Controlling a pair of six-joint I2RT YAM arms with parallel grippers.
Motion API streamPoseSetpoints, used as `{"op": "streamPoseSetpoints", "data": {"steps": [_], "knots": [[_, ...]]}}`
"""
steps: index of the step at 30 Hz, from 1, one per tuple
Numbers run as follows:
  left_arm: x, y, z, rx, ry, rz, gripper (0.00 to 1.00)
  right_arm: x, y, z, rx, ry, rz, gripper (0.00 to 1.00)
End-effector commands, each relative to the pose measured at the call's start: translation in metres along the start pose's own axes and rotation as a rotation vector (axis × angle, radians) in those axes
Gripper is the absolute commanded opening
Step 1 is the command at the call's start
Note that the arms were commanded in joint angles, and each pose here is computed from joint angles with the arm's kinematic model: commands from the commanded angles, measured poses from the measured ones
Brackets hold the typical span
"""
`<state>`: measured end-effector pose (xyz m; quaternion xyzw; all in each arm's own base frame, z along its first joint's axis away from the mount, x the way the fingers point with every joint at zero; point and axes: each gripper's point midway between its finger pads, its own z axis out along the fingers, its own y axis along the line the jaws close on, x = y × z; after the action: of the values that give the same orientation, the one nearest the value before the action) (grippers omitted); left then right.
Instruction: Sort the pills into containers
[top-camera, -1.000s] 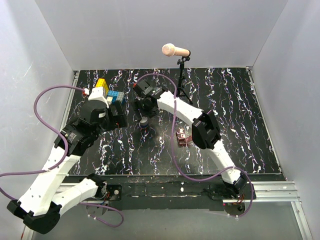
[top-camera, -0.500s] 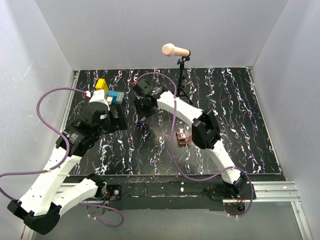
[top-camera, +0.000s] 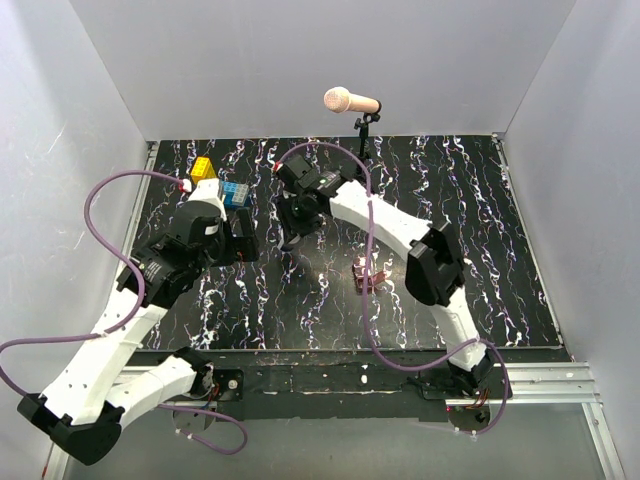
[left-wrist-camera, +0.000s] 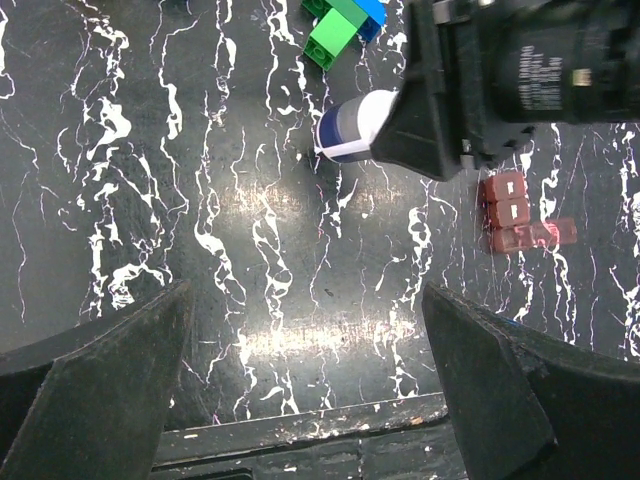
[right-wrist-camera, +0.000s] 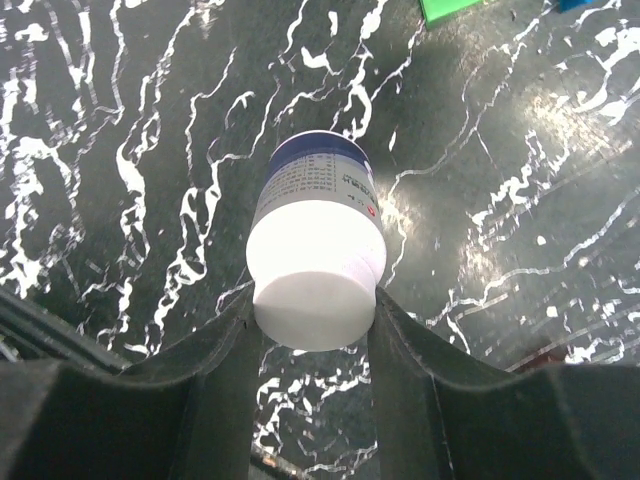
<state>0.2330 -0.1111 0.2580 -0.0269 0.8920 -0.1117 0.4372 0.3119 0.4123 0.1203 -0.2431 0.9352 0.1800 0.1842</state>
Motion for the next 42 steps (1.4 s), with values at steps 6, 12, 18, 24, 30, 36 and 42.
{"op": "streamPoseSetpoints", "data": {"steps": [6, 12, 18, 24, 30, 36, 42], "knots": [[-0.012, -0.020, -0.003, 0.125, -0.042, 0.085, 0.98, 0.007, 0.013, -0.082, -0.080, -0.091, -0.042, 0.01], [-0.010, -0.047, -0.012, 0.308, -0.058, 0.154, 0.98, 0.032, 0.020, -0.116, -0.162, -0.090, -0.078, 0.01], [0.004, -0.081, -0.021, 0.525, 0.011, 0.240, 0.98, 0.059, 0.020, -0.148, -0.220, -0.097, -0.117, 0.01], [0.008, -0.113, -0.040, 0.748, 0.026, 0.281, 0.98, 0.079, 0.023, -0.185, -0.297, -0.120, -0.146, 0.01], [0.011, -0.141, -0.062, 0.967, 0.036, 0.317, 0.98, 0.094, 0.038, -0.224, -0.499, -0.142, -0.180, 0.01], [0.020, -0.155, -0.068, 1.102, 0.086, 0.334, 0.98, 0.111, 0.051, -0.254, -0.703, -0.140, -0.227, 0.01], [0.032, -0.165, -0.063, 1.205, 0.149, 0.321, 0.98, 0.111, 0.057, -0.274, -0.789, -0.152, -0.241, 0.01]]}}
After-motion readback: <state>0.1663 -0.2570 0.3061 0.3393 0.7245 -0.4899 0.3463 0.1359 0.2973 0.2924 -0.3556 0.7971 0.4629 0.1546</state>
